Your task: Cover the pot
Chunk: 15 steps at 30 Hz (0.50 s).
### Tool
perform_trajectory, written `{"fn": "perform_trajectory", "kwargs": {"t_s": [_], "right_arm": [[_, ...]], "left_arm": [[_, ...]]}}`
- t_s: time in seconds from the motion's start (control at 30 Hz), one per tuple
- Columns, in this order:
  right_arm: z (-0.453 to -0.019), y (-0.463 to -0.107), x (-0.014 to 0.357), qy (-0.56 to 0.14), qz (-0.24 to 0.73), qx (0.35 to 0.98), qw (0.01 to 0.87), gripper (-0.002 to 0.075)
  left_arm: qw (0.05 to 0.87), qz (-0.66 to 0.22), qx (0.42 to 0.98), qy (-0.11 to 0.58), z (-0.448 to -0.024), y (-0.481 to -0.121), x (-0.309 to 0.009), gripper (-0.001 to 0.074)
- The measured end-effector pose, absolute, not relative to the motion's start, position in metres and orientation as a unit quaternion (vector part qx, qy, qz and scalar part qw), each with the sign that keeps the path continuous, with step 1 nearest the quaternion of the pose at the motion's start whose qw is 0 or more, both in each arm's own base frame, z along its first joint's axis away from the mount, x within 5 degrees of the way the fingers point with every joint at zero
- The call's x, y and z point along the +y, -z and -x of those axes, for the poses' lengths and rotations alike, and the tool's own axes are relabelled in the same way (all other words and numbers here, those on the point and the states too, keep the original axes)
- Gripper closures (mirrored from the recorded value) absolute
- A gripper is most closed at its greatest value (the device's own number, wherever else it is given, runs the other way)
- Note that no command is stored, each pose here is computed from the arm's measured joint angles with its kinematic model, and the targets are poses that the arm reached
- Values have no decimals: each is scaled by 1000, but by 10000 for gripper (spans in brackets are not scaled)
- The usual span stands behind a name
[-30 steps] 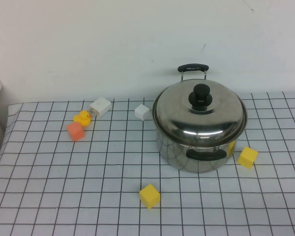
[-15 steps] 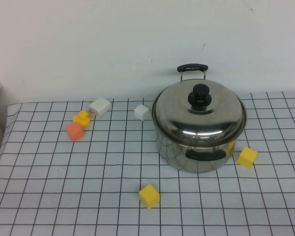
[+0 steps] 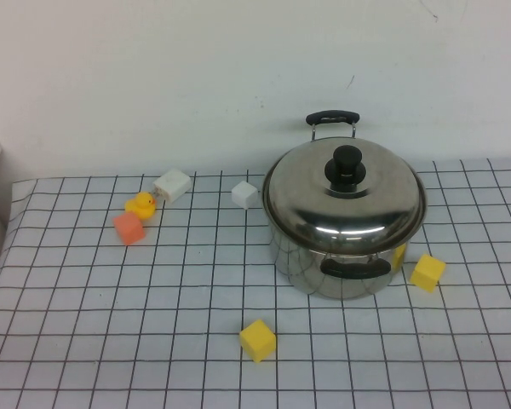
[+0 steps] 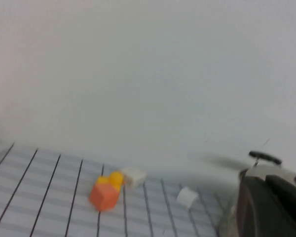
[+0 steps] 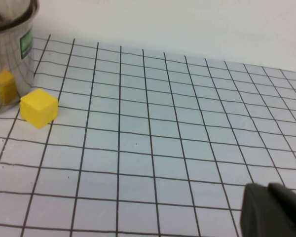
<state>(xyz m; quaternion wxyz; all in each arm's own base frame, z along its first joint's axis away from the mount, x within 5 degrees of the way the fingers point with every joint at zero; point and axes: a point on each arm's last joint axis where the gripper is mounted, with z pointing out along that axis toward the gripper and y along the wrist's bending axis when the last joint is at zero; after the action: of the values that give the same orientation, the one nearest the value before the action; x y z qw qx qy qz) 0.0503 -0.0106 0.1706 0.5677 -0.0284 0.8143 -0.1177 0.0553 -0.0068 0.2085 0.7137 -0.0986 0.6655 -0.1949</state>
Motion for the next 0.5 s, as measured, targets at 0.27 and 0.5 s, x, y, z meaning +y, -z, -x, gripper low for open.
{"fn": "perform_trajectory", "kwargs": {"t_s": [0.27,0.5], "right_arm": [[-50,-171,-11,118,28,814,568,717],[-50,-171,-11,118,28,814,568,717]], "left_arm": [[654,126,723,187,-56,-193,-6,736],[606,108,775,142,-54,-179,-4,736]]}}
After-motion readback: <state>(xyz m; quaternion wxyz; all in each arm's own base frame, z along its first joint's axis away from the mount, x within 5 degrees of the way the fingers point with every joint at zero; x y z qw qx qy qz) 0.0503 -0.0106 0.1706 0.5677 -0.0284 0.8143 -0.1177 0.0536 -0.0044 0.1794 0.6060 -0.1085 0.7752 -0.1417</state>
